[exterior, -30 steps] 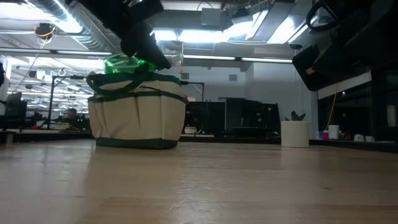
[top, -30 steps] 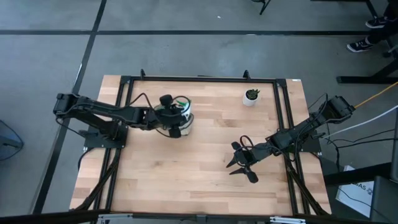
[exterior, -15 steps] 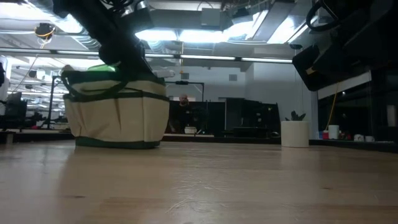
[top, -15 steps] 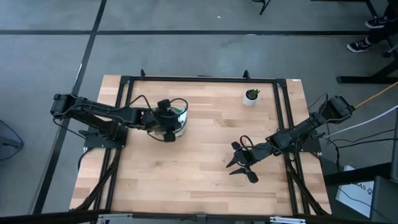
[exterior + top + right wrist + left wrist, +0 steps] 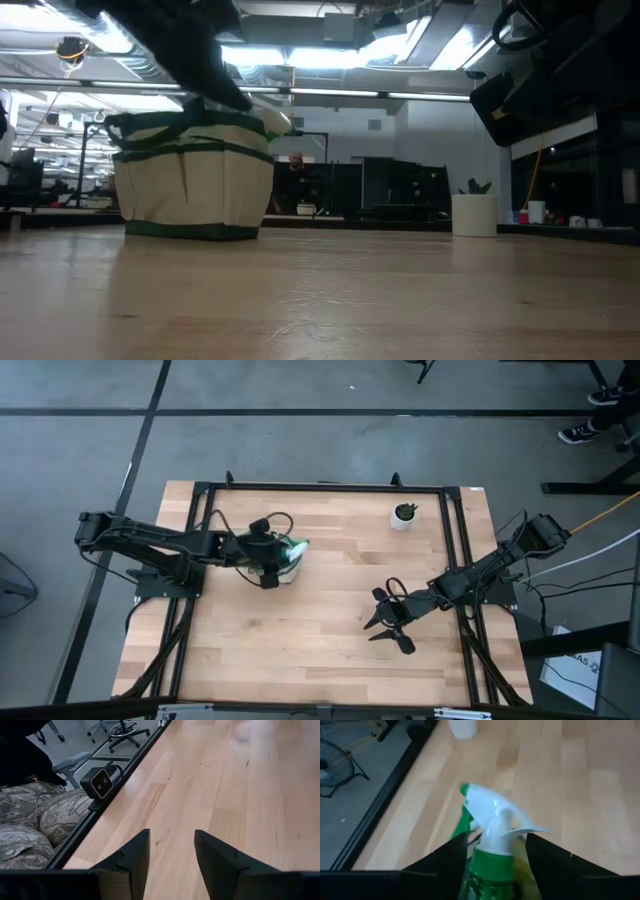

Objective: Pick & Place Garden tools in Gardening bag
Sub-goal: Put the spray bottle into the gardening bag

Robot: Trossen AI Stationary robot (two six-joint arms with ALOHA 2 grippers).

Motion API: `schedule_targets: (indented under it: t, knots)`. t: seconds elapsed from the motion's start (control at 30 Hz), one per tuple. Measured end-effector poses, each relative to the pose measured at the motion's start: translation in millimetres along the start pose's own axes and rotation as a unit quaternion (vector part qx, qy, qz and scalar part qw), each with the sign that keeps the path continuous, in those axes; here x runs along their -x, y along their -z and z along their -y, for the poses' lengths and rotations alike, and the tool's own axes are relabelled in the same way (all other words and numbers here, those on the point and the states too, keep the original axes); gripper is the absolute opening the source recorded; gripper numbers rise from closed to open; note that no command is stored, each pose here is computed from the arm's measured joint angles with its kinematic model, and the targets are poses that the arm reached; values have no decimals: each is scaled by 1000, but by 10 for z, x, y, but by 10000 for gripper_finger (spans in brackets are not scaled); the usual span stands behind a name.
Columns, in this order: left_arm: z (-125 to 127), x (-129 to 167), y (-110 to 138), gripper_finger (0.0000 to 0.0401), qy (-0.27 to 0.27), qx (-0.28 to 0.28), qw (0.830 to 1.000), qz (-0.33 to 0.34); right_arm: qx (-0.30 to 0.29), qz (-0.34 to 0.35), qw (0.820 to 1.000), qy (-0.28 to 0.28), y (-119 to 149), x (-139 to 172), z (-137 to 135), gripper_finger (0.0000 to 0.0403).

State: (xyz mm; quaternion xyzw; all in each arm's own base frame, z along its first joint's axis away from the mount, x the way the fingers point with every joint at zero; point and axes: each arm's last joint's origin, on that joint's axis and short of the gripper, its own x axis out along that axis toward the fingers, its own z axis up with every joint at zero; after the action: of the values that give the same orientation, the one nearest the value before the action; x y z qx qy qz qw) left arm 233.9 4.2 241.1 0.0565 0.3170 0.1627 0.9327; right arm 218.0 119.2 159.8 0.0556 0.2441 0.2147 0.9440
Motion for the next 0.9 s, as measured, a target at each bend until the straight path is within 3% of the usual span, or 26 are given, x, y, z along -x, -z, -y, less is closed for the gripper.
schedule_targets:
  t: [0.27, 0.37, 0.53, 0.63, 0.77, 0.9]
  knots:
    - [-113, 304, -57, 238, 8, 58, 997, 45, 0, 0, 1000, 1, 0, 0, 1, 158]
    - [-168, 388, -6, 235, -30, 75, 996, 31, 0, 0, 1000, 0, 0, 0, 1, 158]
    - [-248, 461, 160, 202, -127, 70, 989, -32, 0, 0, 1000, 0, 0, 0, 0, 158]
    - [-238, 433, 232, 173, -123, 64, 988, -71, 0, 0, 1000, 1, 0, 0, 1, 158]
    - [-180, 351, 271, 133, -80, 66, 989, -109, 0, -2, 1000, 1, 2, 0, 1, 158]
    - [-140, 225, 333, 103, -97, 41, 982, -154, 0, -2, 1000, 1, 2, 0, 1, 158]
